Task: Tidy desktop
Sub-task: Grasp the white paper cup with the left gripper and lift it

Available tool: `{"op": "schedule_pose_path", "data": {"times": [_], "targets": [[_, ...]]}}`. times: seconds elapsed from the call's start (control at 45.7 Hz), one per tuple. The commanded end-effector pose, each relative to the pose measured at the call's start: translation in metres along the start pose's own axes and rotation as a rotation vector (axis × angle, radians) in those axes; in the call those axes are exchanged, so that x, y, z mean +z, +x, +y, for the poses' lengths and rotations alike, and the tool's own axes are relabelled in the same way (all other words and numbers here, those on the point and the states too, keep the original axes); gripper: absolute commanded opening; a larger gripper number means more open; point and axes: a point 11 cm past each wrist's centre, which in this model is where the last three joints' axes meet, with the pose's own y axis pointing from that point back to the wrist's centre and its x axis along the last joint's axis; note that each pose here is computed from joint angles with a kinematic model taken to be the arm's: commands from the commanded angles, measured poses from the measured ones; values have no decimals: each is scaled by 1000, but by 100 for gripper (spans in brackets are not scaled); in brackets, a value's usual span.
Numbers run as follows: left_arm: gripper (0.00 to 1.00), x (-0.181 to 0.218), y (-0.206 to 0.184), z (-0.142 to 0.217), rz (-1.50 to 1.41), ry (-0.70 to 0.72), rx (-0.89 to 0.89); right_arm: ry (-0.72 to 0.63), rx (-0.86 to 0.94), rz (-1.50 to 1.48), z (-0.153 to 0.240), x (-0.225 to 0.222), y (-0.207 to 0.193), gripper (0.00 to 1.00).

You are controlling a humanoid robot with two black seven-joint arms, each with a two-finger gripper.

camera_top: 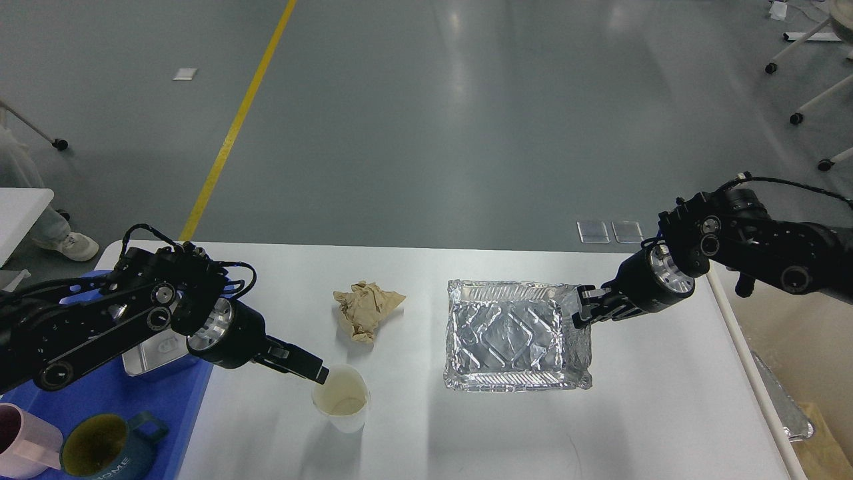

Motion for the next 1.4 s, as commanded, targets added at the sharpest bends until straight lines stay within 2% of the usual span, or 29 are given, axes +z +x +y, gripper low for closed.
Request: {"op": "schedule_pose_path", "data": {"times": [0.0,0.241,0.438,0.525,0.613,0.7,0.831,0.941,1.378], "targets": [[85,4,1,-5,-28,10,-9,-1,1,-2,1,1,0,0],[74,1,-6,-12,-55,46,-36,-1,3,-1,1,1,0,0],[60,1,-5,-12,-59,60,-40,-3,5,-3,1,2,1,0],[51,0,-3,-11,-61,68,-39,-4,6,-4,2,2,1,0],[33,2,-4,-11,-63,66,-55,-4,6,-4,2,2,1,0],[23,5,-3,-10,-72,64,-80,-3,6,-5,2,2,1,0],[14,6,-4,-11,-72,63,-88,-1,7,-3,2,1,1,0],[2,6,-6,-11,-69,58,-97,0,7,-6,2,2,1,0],[0,12,0,-4,-72,31,-75,-1,10,-8,3,2,1,0]]}}
